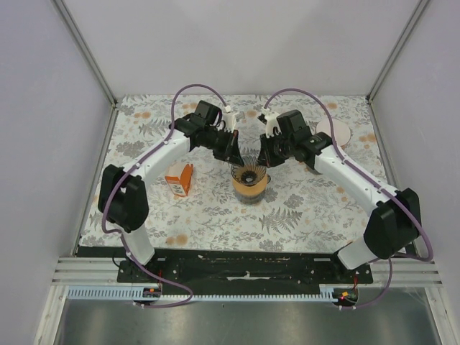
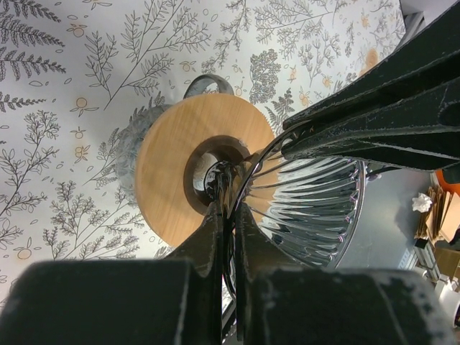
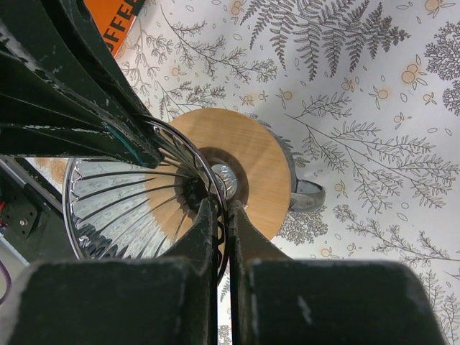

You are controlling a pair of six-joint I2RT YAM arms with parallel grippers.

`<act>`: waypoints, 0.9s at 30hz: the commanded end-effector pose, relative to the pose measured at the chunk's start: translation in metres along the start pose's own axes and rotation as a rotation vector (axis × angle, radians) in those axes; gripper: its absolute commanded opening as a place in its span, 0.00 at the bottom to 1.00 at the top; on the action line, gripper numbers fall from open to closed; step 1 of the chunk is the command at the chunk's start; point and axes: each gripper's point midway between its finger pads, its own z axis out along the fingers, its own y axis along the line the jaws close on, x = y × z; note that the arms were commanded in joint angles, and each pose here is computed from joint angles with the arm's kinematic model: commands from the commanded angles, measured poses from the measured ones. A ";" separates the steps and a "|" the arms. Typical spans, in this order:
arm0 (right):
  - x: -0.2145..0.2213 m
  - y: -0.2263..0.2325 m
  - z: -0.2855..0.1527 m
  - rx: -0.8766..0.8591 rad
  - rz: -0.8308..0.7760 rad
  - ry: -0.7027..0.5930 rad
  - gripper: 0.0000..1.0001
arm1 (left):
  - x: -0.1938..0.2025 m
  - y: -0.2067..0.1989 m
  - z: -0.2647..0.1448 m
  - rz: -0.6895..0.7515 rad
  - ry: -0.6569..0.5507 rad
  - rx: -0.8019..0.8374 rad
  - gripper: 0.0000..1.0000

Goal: Place the coffee filter in the dripper
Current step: Place the coffee dripper in the dripper holder.

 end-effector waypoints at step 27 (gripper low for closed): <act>0.088 -0.047 0.052 0.101 -0.047 0.122 0.00 | 0.088 0.064 0.071 0.206 0.204 -0.140 0.02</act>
